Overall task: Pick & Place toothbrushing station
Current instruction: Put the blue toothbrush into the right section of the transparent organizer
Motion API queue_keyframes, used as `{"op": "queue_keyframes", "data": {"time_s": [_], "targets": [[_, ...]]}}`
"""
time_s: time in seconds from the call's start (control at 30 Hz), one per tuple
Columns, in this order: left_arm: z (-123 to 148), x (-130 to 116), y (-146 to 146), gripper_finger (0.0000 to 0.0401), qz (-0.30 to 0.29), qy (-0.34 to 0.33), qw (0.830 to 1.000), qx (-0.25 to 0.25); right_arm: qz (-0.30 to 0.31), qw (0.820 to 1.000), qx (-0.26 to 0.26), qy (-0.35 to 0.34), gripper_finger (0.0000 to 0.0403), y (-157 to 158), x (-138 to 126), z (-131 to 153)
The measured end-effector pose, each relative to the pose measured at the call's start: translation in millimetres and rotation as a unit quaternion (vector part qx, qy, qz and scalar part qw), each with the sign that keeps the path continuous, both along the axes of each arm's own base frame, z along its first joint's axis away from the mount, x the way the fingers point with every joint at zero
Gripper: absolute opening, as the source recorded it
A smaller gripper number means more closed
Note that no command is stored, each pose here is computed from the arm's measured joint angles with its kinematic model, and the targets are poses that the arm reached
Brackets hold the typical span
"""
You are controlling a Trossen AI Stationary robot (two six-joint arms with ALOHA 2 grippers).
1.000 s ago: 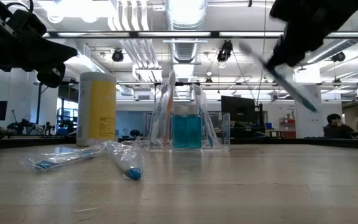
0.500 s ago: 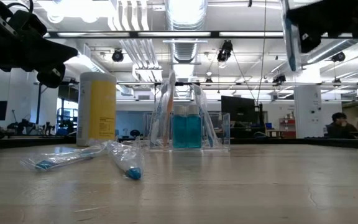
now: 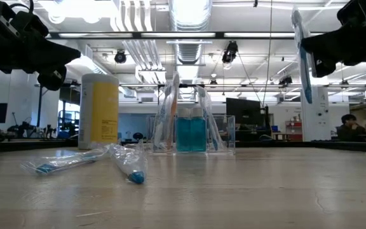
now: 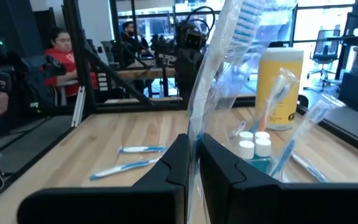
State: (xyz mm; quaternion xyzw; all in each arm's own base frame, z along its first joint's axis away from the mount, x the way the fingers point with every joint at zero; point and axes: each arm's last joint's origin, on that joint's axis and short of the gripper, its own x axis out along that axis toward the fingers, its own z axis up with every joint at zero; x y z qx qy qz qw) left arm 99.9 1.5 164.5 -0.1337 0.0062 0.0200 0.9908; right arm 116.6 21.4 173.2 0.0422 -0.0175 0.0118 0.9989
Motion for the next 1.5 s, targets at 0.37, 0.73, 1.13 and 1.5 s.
{"op": "queue_keyframes", "data": {"time_s": [0.37, 0.73, 1.13, 1.5], "targets": [[-1, 0, 0, 0.0014, 0.003, 0.002, 1.0, 0.0, -0.03, 0.999, 0.022, -0.024, 0.0017, -1, 3, 18], [0, 0, 1, 0.0014, 0.012, -0.002, 1.0, 0.0, -0.067, 0.998, -0.012, 0.012, 0.0007, 6, 56, 82], [0, 0, 1, 0.0012, 0.011, -0.001, 1.0, 0.0, -0.156, 0.987, -0.033, 0.036, 0.0008, -24, 141, 72], [0, 0, 1, 0.0014, 0.009, 0.0, 1.0, 0.001, -0.225, 0.974, 0.001, 0.019, 0.0008, -40, 160, 2]]}}
